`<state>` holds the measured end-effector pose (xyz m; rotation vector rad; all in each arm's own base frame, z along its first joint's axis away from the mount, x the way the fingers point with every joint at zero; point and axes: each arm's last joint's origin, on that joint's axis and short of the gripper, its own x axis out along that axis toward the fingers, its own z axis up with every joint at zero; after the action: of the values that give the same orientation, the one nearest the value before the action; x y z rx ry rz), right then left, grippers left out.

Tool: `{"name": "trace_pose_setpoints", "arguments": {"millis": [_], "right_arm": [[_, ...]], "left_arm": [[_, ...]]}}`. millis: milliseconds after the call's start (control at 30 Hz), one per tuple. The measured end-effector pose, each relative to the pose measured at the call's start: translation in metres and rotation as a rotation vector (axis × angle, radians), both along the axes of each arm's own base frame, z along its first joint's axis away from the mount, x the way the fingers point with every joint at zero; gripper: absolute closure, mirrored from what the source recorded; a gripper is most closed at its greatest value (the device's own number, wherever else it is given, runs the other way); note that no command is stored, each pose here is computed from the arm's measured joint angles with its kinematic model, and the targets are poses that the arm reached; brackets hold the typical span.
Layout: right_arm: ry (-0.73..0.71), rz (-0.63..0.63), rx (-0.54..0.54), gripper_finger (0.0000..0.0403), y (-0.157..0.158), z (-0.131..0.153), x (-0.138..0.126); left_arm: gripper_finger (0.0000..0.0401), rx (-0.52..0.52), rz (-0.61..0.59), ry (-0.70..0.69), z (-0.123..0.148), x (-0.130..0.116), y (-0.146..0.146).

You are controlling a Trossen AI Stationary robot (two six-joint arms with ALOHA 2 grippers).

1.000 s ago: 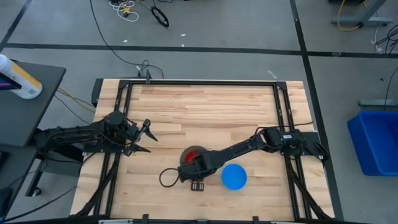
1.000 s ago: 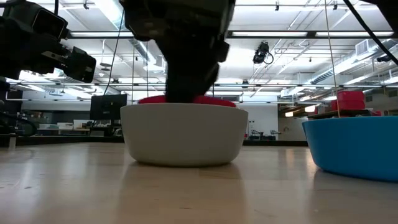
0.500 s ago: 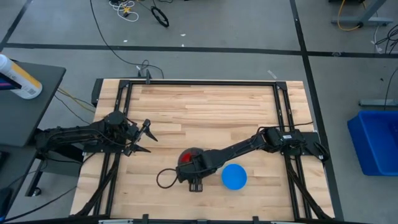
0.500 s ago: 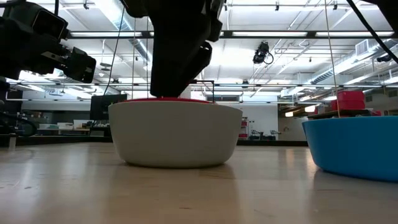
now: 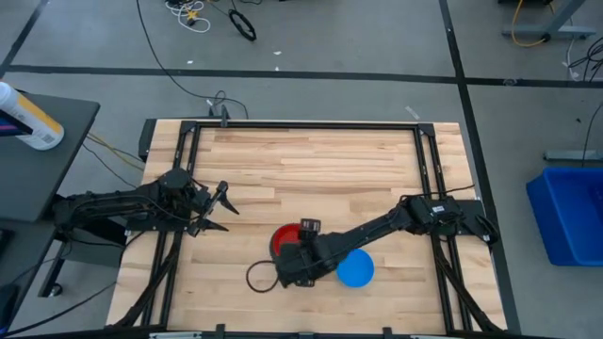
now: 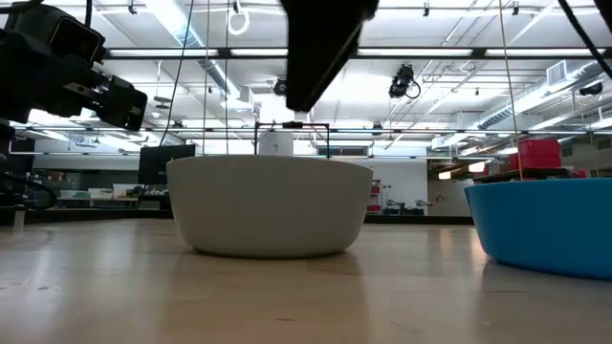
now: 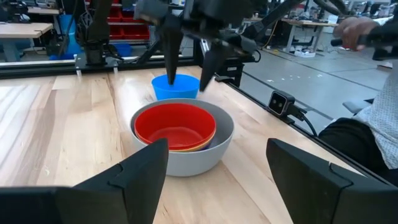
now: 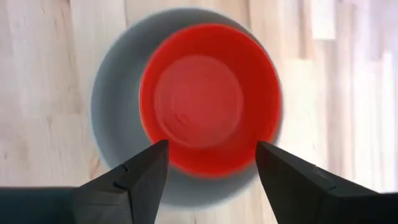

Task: Nest bowls inside each other
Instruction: Stack the light blue bowl on the red bowl

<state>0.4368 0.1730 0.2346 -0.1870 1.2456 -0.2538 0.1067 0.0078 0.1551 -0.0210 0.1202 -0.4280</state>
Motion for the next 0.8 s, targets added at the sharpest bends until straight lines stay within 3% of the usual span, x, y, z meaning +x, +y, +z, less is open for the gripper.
{"name": "trace_pose_setpoints", "arguments": {"millis": [167,300,567,800], "right_arm": [[0.003,-0.062,-0.061,0.0154,0.007,0.019,-0.025],[0.023,-0.094,-0.034,0.0151,0.012,0.023,-0.046],[0.010,-0.160,0.066,0.0162,0.014,-0.004,-0.087],[-0.006,-0.253,0.194,0.0166,0.000,-0.029,-0.143]], "left_arm": [[0.0124,-0.001,0.000,0.001,0.000,0.000,0.000],[0.0124,-0.001,0.000,-0.001,0.000,0.000,0.000],[0.0124,-0.007,-0.006,-0.002,0.000,0.000,0.000],[0.0124,-0.009,-0.006,-0.003,0.001,0.000,0.000]]}}
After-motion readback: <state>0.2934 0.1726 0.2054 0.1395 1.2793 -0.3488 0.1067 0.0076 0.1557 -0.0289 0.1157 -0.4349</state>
